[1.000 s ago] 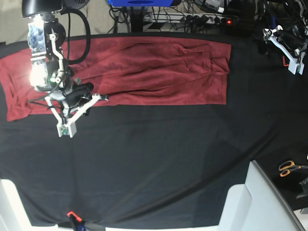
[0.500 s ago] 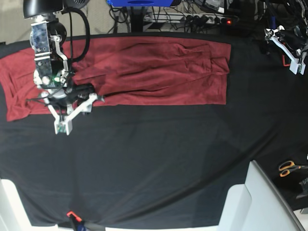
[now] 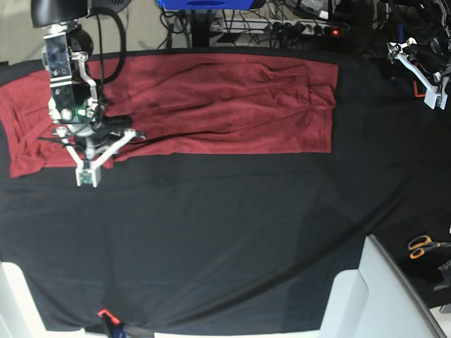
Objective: Fold the T-shirt properly
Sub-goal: 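Return the right gripper to the shirt's end and pinch its corner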
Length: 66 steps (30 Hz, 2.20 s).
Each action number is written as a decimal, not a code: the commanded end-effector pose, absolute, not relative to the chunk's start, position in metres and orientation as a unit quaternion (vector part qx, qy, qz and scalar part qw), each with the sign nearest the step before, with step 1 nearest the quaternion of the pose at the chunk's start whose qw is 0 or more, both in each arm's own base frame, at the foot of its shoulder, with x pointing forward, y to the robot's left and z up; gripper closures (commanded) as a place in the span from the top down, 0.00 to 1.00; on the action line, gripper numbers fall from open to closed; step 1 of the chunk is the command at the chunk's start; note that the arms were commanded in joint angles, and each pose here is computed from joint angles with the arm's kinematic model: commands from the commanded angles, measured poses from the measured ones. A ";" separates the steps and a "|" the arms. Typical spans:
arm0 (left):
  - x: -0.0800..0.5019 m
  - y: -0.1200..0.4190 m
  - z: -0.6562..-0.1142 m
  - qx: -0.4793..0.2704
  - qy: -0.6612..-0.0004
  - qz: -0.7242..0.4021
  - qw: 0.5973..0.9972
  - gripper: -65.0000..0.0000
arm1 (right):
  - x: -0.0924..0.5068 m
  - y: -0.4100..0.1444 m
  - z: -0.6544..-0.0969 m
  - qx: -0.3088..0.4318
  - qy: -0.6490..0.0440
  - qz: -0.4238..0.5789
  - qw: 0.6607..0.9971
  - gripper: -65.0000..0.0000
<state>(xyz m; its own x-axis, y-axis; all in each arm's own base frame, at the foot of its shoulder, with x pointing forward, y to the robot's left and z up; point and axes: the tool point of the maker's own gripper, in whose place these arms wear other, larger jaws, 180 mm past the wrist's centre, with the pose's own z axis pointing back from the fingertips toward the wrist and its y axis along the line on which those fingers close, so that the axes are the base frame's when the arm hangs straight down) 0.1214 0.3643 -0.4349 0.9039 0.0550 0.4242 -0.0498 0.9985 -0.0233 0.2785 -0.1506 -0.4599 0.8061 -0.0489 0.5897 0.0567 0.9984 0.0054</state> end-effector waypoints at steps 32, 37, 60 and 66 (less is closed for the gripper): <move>0.129 0.369 -0.427 0.000 -0.231 0.016 0.973 0.81 | 0.239 -0.166 -0.457 -0.022 -0.305 -0.033 0.952 0.00; 0.129 0.369 -0.427 0.000 -0.231 0.016 0.973 0.81 | 0.227 -0.163 -0.452 -0.019 -0.306 -0.030 0.951 0.00; 0.136 0.369 -0.424 0.000 -0.239 0.016 0.971 0.81 | 0.191 -0.152 -0.451 -0.005 -0.249 -0.020 0.968 0.00; 0.137 0.369 -0.424 -0.001 -0.239 0.016 0.971 0.81 | 0.185 -0.142 -0.451 0.007 -0.245 -0.025 0.969 0.00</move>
